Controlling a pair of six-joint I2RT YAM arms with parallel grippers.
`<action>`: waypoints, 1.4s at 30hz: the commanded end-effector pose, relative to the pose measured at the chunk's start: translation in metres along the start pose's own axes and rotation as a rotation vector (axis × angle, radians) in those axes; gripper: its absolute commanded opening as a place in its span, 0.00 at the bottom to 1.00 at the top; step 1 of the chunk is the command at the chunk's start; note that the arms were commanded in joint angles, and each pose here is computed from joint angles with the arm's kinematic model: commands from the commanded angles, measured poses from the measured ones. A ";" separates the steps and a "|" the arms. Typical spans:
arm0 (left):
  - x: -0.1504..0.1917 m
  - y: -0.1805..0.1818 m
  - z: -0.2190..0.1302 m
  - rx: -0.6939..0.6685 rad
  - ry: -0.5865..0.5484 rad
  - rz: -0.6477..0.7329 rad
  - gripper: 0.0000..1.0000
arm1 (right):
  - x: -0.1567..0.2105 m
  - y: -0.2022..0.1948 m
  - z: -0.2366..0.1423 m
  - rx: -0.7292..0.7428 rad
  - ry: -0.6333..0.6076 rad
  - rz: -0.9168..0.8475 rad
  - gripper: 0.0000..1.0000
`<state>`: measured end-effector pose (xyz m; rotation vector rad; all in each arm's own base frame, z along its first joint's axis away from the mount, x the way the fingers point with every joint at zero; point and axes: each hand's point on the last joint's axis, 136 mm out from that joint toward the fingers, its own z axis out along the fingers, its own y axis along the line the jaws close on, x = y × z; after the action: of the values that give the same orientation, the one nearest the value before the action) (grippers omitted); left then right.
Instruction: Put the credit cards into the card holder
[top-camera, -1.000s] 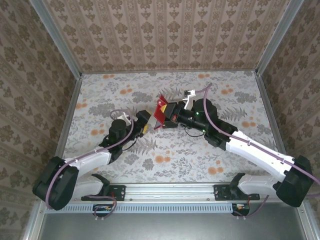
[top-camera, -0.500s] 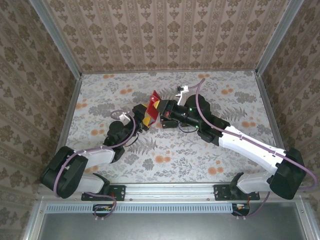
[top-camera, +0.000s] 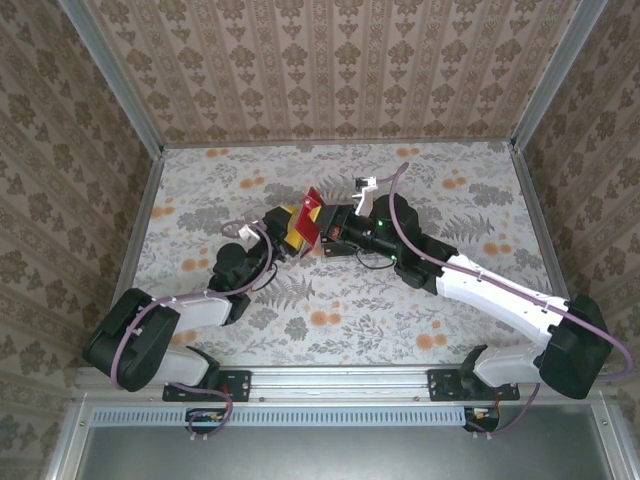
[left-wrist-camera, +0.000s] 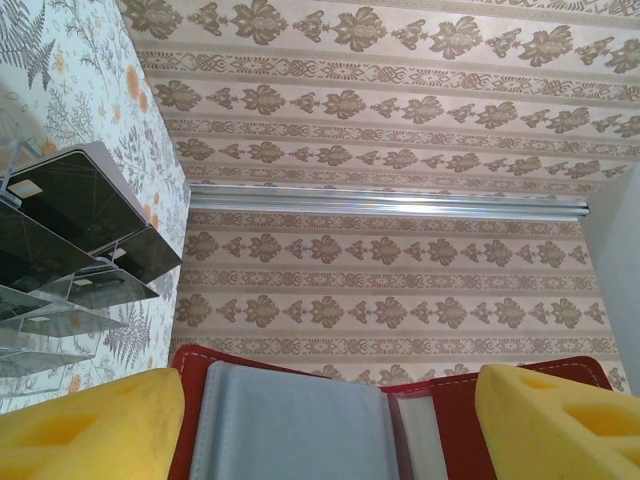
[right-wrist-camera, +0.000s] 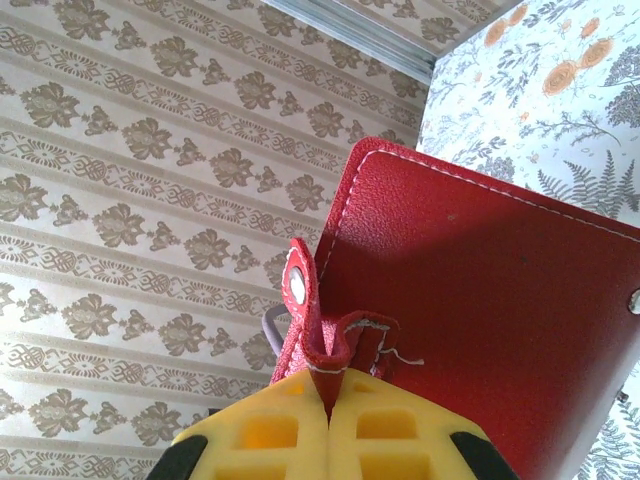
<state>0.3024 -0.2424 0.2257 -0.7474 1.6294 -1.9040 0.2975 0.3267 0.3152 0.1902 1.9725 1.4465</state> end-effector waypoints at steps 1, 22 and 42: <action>0.003 0.001 -0.004 0.016 0.003 0.019 0.81 | -0.015 0.027 -0.007 -0.067 -0.038 -0.015 0.00; 0.003 -0.018 -0.004 0.074 -0.002 -0.014 0.83 | -0.015 0.031 0.013 -0.098 -0.030 -0.005 0.00; 0.001 -0.042 -0.011 0.138 -0.025 0.014 0.19 | -0.008 0.006 0.006 -0.062 -0.034 0.009 0.00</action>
<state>0.2939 -0.2313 0.2354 -0.7690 1.5647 -1.9248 0.3074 0.3367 0.3078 0.1891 1.9619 1.4652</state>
